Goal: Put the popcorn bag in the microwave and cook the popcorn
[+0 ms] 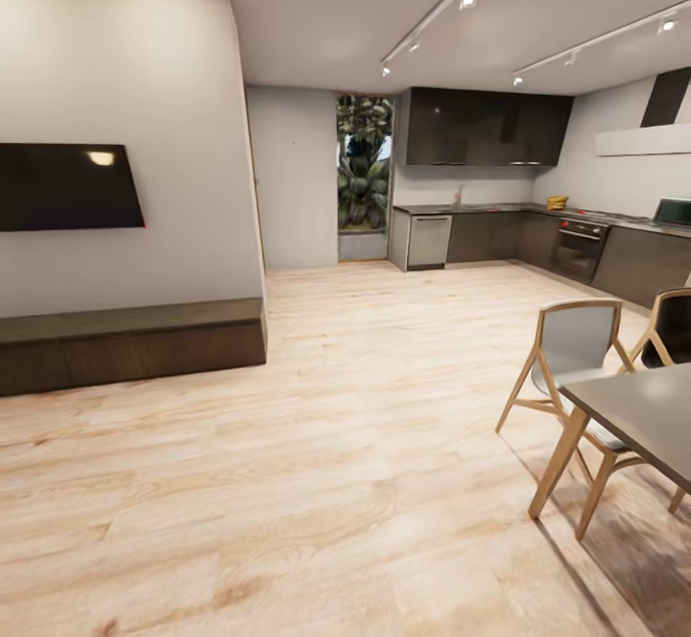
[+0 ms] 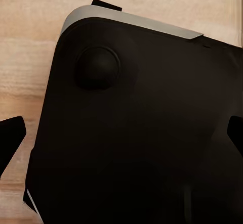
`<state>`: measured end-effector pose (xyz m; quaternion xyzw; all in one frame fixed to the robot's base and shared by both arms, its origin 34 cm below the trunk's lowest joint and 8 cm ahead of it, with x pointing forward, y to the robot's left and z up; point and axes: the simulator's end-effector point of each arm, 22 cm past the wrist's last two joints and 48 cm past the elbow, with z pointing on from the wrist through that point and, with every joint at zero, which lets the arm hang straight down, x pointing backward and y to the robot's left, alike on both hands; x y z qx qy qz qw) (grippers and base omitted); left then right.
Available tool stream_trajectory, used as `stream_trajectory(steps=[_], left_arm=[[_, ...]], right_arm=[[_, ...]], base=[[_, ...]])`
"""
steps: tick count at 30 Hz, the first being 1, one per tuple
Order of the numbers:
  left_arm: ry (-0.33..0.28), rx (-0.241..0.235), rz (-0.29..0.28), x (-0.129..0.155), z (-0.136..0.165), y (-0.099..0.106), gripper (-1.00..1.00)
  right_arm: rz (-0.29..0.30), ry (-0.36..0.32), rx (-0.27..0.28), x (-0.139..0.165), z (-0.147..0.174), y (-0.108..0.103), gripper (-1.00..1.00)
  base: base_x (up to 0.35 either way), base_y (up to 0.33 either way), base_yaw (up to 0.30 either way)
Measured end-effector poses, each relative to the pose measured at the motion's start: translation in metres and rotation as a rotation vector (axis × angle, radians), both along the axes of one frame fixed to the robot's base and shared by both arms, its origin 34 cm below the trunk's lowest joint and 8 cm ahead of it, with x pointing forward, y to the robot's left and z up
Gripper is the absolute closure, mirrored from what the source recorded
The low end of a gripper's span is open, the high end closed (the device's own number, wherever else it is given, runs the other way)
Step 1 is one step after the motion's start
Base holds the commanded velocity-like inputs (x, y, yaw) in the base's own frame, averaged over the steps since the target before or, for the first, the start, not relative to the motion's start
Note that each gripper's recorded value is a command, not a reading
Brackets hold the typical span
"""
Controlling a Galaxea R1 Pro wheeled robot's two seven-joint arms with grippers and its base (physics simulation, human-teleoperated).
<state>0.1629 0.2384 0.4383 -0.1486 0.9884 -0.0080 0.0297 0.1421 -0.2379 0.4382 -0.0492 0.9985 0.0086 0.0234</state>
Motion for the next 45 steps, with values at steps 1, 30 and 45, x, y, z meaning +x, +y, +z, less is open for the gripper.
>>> stream_trajectory(steps=[1, 30, 45], left_arm=[[0.0, 0.0, 0.0, 0.0, 0.0, 0.0, -1.0], [0.001, -0.001, -0.016, -0.0007, 0.0, -0.0012, -1.0], [0.001, -0.001, -0.015, -0.0006, 0.0, -0.0012, -1.0]], right_arm=[[0.0, 0.0, 0.0, 0.0, 0.0, 0.0004, -1.0], [0.001, 0.0, 0.001, 0.0, 0.0, 0.0009, -1.0], [0.001, 0.0, 0.001, 0.0, 0.0, 0.0009, -1.0]], base=[[0.326, 0.0, 0.0], [0.326, 0.0, 0.0], [0.326, 0.0, 0.0]])
